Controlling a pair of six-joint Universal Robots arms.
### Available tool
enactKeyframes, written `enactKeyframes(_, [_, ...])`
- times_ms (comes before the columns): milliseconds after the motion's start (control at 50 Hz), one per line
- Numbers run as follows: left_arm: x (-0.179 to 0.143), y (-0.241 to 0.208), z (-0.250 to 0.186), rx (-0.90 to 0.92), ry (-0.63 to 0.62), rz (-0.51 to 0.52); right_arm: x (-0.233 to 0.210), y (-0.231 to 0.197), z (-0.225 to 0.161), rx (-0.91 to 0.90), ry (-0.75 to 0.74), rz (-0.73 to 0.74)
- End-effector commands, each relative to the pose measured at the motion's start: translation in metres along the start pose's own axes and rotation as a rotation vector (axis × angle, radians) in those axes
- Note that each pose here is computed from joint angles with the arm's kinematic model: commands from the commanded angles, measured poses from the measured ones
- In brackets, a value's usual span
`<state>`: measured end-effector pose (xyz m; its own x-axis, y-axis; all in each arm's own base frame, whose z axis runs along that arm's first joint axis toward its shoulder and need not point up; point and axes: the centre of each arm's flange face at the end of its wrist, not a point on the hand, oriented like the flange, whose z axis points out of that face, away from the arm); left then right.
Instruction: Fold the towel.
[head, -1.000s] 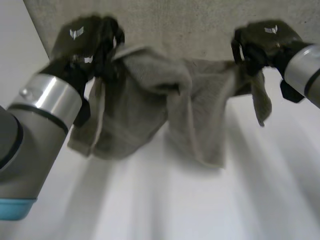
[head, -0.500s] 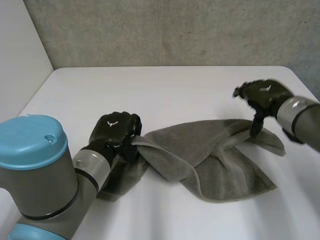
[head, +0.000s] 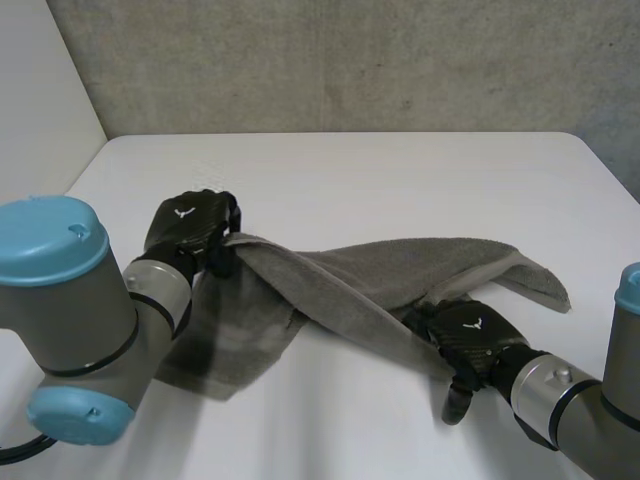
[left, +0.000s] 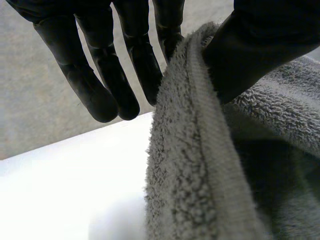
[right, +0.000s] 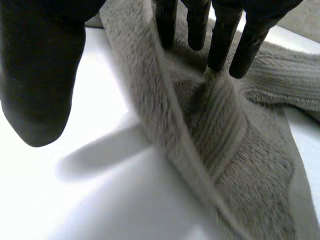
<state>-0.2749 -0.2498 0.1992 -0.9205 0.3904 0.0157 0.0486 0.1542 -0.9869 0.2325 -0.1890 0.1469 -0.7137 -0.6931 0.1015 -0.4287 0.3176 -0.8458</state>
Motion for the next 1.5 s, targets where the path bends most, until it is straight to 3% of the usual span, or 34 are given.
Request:
enactKeyframes(20, [-0.008, 0.009, 0.006, -0.031, -0.022, -0.002, 0.002, 0.006, 0.003, 0.011, 0.018, -0.005])
enactKeyframes(360, [-0.01, 0.012, 0.002, -0.047, -0.029, -0.004, 0.02, 0.008, 0.026, 0.048, 0.068, 0.004])
enactKeyframes(420, [-0.009, 0.01, 0.001, -0.043, -0.025, -0.002, 0.028, -0.012, 0.02, 0.106, 0.097, -0.013])
enactKeyframes(460, [-0.009, -0.008, -0.005, 0.007, -0.022, -0.006, 0.038, -0.058, -0.01, 0.229, 0.144, -0.049])
enactKeyframes(480, [-0.009, -0.008, -0.005, 0.008, -0.022, -0.006, 0.038, -0.058, -0.01, 0.23, 0.144, -0.049])
enactKeyframes(520, [-0.009, -0.042, -0.019, 0.106, -0.016, -0.012, 0.046, -0.106, -0.044, 0.359, 0.185, -0.093])
enactKeyframes(580, [-0.008, -0.082, -0.037, 0.218, -0.006, -0.02, 0.048, -0.132, -0.064, 0.443, 0.201, -0.119])
enactKeyframes(620, [-0.007, -0.104, -0.049, 0.276, 0.013, -0.021, 0.053, -0.183, -0.101, 0.596, 0.237, -0.17])
enactKeyframes(760, [-0.002, -0.163, -0.085, 0.379, 0.087, 0.037, 0.075, -0.228, -0.139, 0.625, 0.317, -0.218])
enactKeyframes(860, [-0.015, -0.16, -0.074, 0.285, 0.046, 0.112, 0.104, -0.211, -0.106, 0.432, 0.316, -0.275])
enactKeyframes(1000, [-0.02, -0.093, -0.02, -0.003, 0.045, 0.267, 0.089, -0.172, -0.039, 0.156, 0.259, -0.43])
enactKeyframes(1080, [-0.019, -0.066, 0.001, -0.089, 0.059, 0.334, 0.082, -0.167, -0.019, 0.125, 0.275, -0.456])
enactKeyframes(1180, [-0.017, -0.048, 0.033, -0.118, 0.07, 0.392, 0.077, -0.173, 0.017, 0.222, 0.303, -0.485])
enactKeyframes(1240, [-0.016, -0.061, 0.055, -0.04, 0.061, 0.412, 0.083, -0.191, 0.033, 0.352, 0.381, -0.485])
enactKeyframes(1280, [-0.017, -0.099, 0.077, 0.138, 0.002, 0.415, 0.089, -0.207, 0.035, 0.444, 0.451, -0.474])
enactKeyframes(1320, [-0.019, -0.124, 0.083, 0.243, -0.05, 0.41, 0.102, -0.245, 0.027, 0.663, 0.605, -0.436])
enactKeyframes(1340, [-0.019, -0.124, 0.083, 0.244, -0.05, 0.41, 0.102, -0.246, 0.027, 0.664, 0.606, -0.435])
enactKeyframes(1380, [-0.026, -0.177, 0.085, 0.475, -0.166, 0.38, 0.111, -0.272, 0.017, 0.875, 0.718, -0.396])
enactKeyframes(1400, [-0.026, -0.177, 0.085, 0.476, -0.166, 0.38, 0.111, -0.272, 0.017, 0.876, 0.718, -0.396])
enactKeyframes(1440, [-0.035, -0.218, 0.078, 0.675, -0.252, 0.35, 0.114, -0.282, 0.008, 0.972, 0.762, -0.377])
enactKeyframes(1500, [-0.035, -0.235, 0.069, 0.753, -0.267, 0.338, 0.11, -0.296, -0.021, 1.09, 0.805, -0.379])
